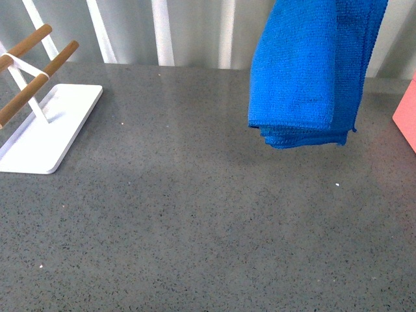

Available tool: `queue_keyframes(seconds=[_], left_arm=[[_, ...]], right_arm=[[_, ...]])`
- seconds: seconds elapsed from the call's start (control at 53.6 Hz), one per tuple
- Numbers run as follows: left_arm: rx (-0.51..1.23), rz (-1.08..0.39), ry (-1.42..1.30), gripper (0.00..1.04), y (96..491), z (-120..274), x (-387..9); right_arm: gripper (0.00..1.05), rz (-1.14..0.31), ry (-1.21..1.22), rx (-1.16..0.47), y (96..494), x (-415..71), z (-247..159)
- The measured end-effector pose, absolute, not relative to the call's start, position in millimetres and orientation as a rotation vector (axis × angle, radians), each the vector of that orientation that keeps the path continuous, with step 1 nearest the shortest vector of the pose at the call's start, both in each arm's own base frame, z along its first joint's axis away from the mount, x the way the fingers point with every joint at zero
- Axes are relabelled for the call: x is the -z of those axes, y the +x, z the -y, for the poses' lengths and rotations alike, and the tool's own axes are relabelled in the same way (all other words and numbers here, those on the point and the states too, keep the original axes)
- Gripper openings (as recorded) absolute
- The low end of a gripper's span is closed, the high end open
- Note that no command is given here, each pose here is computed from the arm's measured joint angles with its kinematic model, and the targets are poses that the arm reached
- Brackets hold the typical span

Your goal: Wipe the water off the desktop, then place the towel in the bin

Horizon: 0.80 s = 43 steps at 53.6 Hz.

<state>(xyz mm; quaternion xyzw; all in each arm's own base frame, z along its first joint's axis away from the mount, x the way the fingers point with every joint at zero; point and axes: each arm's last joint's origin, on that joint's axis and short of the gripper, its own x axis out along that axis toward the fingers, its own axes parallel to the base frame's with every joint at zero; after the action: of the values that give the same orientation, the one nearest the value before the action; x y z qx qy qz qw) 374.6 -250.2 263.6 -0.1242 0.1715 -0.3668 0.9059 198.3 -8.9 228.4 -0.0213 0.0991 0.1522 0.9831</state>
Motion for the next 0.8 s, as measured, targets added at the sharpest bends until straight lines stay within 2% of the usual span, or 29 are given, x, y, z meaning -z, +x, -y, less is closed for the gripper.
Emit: queue_keyframes(seconds=[0.205, 0.317, 0.41, 0.802], left_arm=[[0.771, -0.351, -0.279, 0.05, 371.3, 252.8, -267.6], [0.779, -0.355, -0.287, 0.05, 368.9, 256.0, -268.1], [0.784, -0.359, -0.29, 0.05, 367.8, 257.6, -268.1], [0.789, -0.37, -0.291, 0.05, 367.0, 258.6, -267.8]], right_arm=[[0.98, -0.306, -0.037, -0.458, 231.3, -205.3, -15.8], [0.98, -0.361, -0.036, -0.588, 234.2, -192.7, -40.7], [0.98, -0.344, -0.046, -0.673, 233.8, -192.6, -56.5], [0.98, -0.328, -0.081, -0.624, 253.8, -192.2, -57.1]])
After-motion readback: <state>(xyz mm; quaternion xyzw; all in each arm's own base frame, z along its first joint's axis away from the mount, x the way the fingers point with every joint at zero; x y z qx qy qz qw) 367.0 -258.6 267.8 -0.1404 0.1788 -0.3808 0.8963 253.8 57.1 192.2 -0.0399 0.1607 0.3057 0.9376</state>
